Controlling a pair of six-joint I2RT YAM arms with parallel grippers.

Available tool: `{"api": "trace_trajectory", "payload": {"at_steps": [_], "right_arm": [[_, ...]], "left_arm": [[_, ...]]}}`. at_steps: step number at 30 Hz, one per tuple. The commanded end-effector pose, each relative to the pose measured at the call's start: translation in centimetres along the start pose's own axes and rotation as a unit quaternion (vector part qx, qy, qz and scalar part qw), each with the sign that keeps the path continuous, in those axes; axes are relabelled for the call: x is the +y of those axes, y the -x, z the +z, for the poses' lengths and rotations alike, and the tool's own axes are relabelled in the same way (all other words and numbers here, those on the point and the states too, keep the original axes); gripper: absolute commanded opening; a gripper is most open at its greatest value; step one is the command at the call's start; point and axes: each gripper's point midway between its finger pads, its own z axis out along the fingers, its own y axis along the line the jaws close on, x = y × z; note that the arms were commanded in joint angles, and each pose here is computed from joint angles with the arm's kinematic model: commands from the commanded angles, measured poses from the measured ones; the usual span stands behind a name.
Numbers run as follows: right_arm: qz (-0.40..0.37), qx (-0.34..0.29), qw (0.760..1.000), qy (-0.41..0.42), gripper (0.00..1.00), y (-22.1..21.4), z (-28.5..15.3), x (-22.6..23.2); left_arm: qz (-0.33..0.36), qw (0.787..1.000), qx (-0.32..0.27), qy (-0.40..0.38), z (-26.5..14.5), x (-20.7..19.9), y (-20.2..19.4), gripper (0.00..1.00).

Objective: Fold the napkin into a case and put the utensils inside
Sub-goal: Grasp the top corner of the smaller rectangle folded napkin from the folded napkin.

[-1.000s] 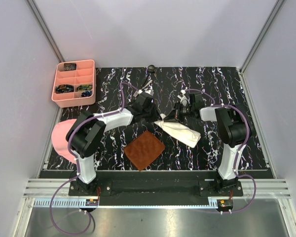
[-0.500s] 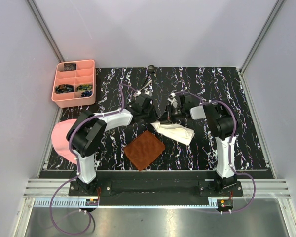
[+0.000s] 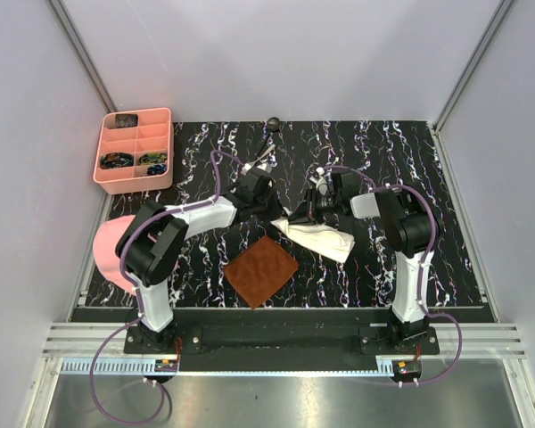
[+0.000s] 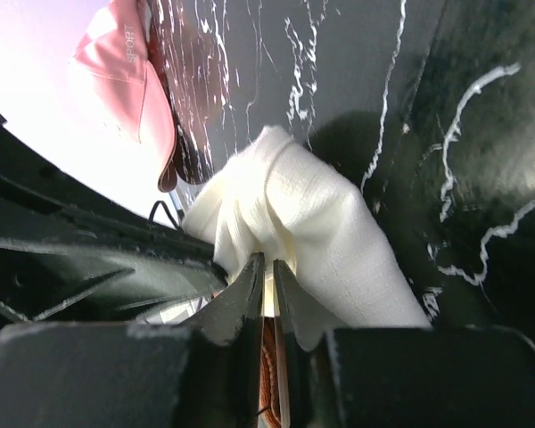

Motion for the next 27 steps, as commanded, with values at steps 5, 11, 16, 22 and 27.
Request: {"api": "trace_trajectory", "payload": {"at_steps": [5,11,16,22,27], "right_arm": [[-0.030,-0.012,0.999,0.013,0.18,-0.5,-1.4,2.0],[-0.034,-0.032,0.999,0.009,0.18,0.3,-2.6,2.3],[-0.035,-0.028,0.999,0.012,0.20,0.5,-2.4,2.3],[-0.032,-0.019,0.999,0.016,0.20,0.5,-1.6,1.9],[-0.031,-0.017,0.999,0.022,0.20,0.5,-1.0,2.1]], "left_arm": [[0.019,0.999,-0.037,-0.018,-1.6,-1.2,1.9,0.00],[0.023,0.999,-0.039,-0.016,-2.0,-1.1,1.9,0.00],[0.021,0.999,-0.037,-0.019,-1.8,-1.3,1.8,0.00],[0.019,0.999,-0.036,-0.023,-1.8,-1.4,1.8,0.00],[0.020,0.999,-0.036,-0.023,-1.8,-1.5,1.8,0.00]]}}
